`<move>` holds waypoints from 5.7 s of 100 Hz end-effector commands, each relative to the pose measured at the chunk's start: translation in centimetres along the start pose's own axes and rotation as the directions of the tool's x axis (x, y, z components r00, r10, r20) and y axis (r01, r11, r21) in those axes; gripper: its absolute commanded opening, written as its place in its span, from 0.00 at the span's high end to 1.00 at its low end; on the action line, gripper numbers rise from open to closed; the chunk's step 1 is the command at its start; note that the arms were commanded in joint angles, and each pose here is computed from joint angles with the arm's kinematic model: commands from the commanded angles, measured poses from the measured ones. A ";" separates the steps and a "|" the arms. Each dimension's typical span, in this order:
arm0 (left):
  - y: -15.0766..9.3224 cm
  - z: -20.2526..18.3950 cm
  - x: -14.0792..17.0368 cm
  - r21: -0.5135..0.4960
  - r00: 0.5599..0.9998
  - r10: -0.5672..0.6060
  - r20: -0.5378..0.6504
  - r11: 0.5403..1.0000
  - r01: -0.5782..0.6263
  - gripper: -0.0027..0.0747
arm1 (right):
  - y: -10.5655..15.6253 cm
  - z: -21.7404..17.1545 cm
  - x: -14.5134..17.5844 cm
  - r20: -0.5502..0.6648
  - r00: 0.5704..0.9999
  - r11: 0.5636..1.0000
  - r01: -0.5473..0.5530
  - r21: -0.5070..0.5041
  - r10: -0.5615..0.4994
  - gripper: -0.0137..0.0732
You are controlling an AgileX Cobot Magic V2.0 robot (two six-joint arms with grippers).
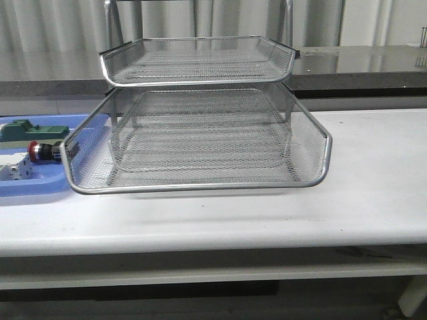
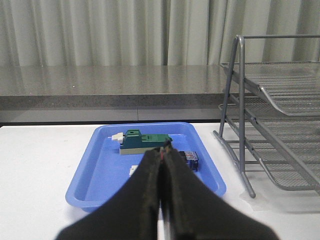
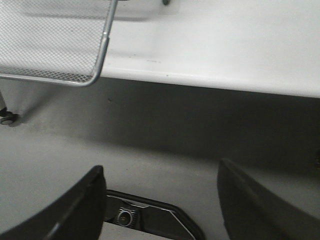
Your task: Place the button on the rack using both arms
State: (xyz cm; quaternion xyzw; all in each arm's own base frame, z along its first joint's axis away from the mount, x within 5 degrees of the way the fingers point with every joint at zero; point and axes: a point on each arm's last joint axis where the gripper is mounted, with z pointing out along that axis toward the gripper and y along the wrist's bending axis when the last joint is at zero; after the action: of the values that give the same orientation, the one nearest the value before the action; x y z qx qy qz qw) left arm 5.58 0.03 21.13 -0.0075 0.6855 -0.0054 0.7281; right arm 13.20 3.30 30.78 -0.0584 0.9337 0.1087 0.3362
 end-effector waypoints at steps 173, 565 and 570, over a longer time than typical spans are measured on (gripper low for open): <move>-0.1 -0.1 0.9 0.010 0.998 -0.009 0.062 1.000 0.009 0.99 | -0.3 -8.4 3.5 0.314 0.945 0.989 0.049 0.139 -0.091 0.92; -1.3 38.5 -7.5 0.659 0.384 0.704 -0.598 0.704 -0.265 0.17 | -0.3 -8.4 3.5 0.312 0.946 0.989 0.049 0.140 -0.091 0.92; -1.4 39.1 -6.8 0.671 0.374 0.715 -0.590 0.692 -0.264 0.17 | -0.3 -8.4 3.5 0.312 0.946 0.989 0.049 0.140 -0.091 0.92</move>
State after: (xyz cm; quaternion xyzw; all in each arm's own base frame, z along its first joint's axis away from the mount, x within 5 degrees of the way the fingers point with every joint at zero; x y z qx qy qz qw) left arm 43.74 -0.81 27.93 0.3786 0.8998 0.0385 0.2133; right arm 5.14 0.90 33.46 -0.0535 0.8883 0.0475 0.4536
